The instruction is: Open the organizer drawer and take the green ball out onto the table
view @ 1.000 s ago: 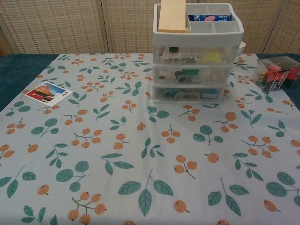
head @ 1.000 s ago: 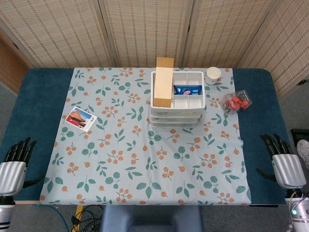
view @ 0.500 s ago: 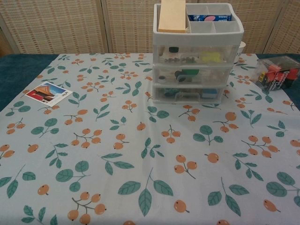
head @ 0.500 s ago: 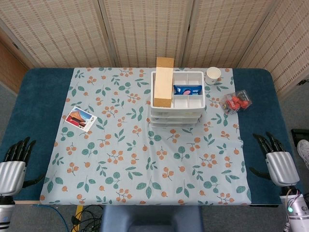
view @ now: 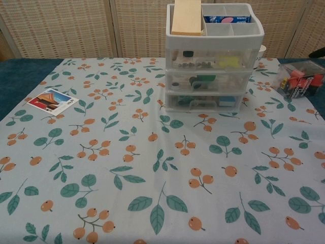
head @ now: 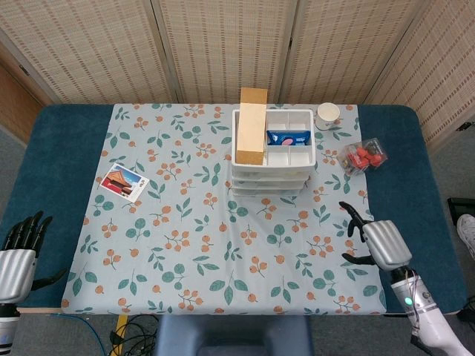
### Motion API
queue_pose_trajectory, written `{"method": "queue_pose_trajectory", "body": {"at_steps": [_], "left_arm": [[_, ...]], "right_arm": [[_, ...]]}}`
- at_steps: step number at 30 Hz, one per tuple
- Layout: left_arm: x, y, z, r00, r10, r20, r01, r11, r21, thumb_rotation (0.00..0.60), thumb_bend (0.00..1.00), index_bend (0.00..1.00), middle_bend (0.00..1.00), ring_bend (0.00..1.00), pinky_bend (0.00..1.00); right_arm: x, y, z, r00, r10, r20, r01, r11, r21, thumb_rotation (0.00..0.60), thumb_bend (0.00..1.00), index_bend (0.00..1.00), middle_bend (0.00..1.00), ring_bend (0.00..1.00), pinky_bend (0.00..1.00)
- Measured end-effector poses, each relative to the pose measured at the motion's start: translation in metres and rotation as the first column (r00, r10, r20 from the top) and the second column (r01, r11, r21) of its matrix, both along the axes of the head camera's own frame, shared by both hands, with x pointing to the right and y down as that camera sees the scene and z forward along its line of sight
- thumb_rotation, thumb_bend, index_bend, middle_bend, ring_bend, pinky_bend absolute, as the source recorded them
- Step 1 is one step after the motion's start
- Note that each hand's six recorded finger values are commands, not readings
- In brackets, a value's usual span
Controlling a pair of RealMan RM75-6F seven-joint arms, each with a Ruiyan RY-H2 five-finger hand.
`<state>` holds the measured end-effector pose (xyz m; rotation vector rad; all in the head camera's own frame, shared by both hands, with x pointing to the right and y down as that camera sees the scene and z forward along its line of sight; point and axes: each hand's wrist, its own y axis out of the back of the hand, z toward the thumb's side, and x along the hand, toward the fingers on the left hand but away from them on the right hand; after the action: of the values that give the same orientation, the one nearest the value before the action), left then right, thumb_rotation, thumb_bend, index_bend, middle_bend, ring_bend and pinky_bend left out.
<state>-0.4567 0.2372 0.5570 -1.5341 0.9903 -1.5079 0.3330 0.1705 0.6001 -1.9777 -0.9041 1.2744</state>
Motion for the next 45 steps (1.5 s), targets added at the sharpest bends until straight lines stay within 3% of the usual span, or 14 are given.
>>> {"method": "queue_pose_trajectory", "body": {"at_steps": [3,8,15,23,33,45], "left_arm": [[-0.002,0.001,0.000,1.000,-0.003,0.002,0.003,1.000,-0.002,0.600,0.00,0.03,0.00,0.02,0.09],[-0.005,0.002,0.000,1.000,-0.008,0.004,0.008,1.000,-0.007,0.600,0.00,0.03,0.00,0.02,0.09],[-0.007,0.003,0.001,1.000,-0.010,0.003,0.010,1.000,-0.011,0.600,0.00,0.03,0.00,0.02,0.09],[-0.006,0.002,0.002,1.000,-0.003,-0.005,0.003,1.000,-0.010,0.600,0.00,0.03,0.00,0.02,0.09],[-0.009,0.002,0.001,1.000,-0.009,-0.002,0.009,1.000,-0.010,0.600,0.00,0.03,0.00,0.02,0.09],[-0.012,-0.001,-0.001,1.000,-0.015,0.004,0.015,1.000,-0.006,0.600,0.00,0.03,0.00,0.02,0.09]], "right_arm": [[-0.022,-0.006,0.013,0.997,0.013,0.081,-0.009,0.999,-0.051,0.600,0.14,0.08,0.83,0.89,0.93],[-0.045,-0.011,0.037,0.978,0.088,0.189,-0.055,0.984,-0.169,0.600,0.23,0.08,0.86,0.92,0.97],[-0.065,-0.012,0.060,0.956,0.155,0.248,-0.079,0.953,-0.293,0.600,0.33,0.07,0.87,0.94,0.98],[-0.086,-0.015,0.091,0.903,0.303,0.305,-0.138,0.876,-0.462,0.600,0.41,0.01,0.87,0.95,1.00],[-0.111,-0.028,0.119,0.826,0.431,0.364,-0.180,0.813,-0.553,0.600,0.48,0.01,0.87,0.97,1.00],[-0.142,-0.044,0.138,0.790,0.462,0.404,-0.158,0.790,-0.593,0.600,0.50,0.01,0.87,0.97,1.00]]}}
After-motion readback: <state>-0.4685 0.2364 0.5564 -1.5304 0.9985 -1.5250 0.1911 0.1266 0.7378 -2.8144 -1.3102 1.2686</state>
